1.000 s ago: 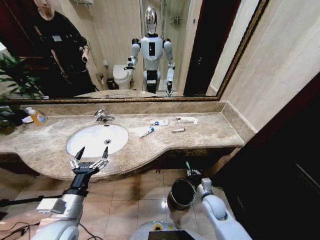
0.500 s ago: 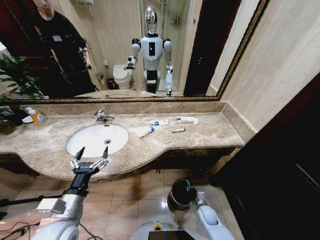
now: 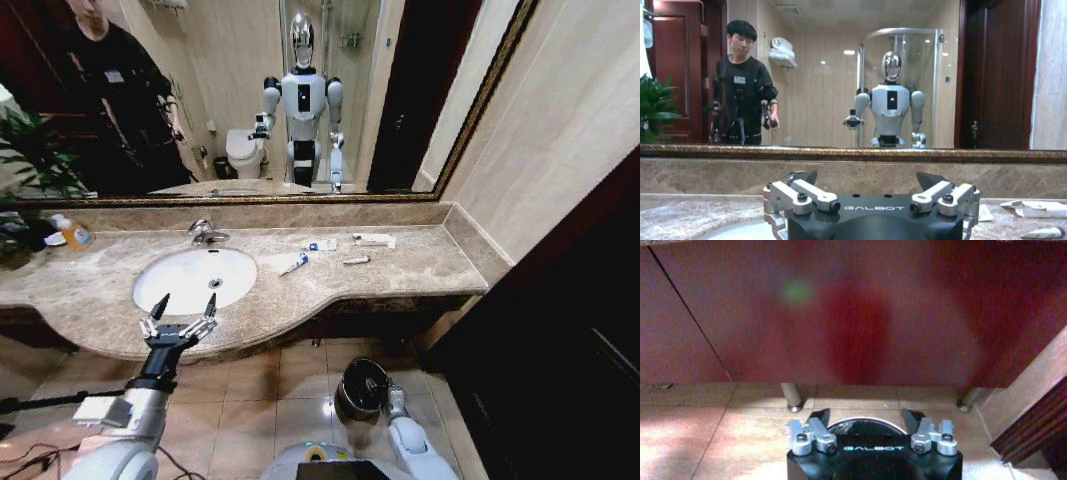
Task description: Pick up the trash from the sink and place it in the trash bin.
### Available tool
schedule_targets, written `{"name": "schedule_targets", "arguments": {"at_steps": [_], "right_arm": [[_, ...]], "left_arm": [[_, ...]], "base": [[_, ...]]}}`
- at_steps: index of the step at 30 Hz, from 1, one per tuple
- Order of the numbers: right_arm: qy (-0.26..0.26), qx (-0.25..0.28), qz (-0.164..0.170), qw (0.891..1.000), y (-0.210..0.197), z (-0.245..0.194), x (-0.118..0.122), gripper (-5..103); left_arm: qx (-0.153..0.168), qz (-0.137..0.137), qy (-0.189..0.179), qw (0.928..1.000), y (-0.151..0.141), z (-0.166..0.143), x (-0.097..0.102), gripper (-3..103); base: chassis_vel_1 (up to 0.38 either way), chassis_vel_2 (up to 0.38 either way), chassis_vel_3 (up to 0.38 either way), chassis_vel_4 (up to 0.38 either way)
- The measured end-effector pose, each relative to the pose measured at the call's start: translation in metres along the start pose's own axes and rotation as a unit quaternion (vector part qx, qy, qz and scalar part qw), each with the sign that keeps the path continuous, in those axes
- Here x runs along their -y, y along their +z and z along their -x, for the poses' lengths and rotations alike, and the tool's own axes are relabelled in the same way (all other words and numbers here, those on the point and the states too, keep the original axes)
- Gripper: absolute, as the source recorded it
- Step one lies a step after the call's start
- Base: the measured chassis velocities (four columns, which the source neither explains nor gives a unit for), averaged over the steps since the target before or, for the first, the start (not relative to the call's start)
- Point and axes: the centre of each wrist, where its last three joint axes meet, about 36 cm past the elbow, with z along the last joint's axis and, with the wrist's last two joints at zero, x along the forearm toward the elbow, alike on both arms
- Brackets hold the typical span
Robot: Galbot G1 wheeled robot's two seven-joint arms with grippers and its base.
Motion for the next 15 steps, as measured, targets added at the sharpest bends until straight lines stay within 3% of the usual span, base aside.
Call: {"name": "schedule_targets", "arguments": {"at_steps": [2, 7, 15], "right_arm": [[-0.001, 0.0, 0.0, 1.0, -0.0009, 0.0004, -0.0017, 83], [-0.003, 0.001, 0.001, 1.0, -0.0029, 0.0007, -0.0044, 97], [-0.004, 0.001, 0.001, 1.0, -0.0032, -0.0006, -0.0064, 100]], "left_arm": [[0.0, 0.0, 0.0, 1.0, 0.0, 0.0, 0.0, 100], [0.0, 0.0, 0.0, 1.0, 0.0, 0.0, 0.0, 100], [0.0, 0.0, 0.0, 1.0, 0.0, 0.0, 0.0, 100]], "base": [[0.0, 0.0, 0.0, 0.0], [0.0, 0.0, 0.0, 0.0], [0.0, 0.0, 0.0, 0.0]]}}
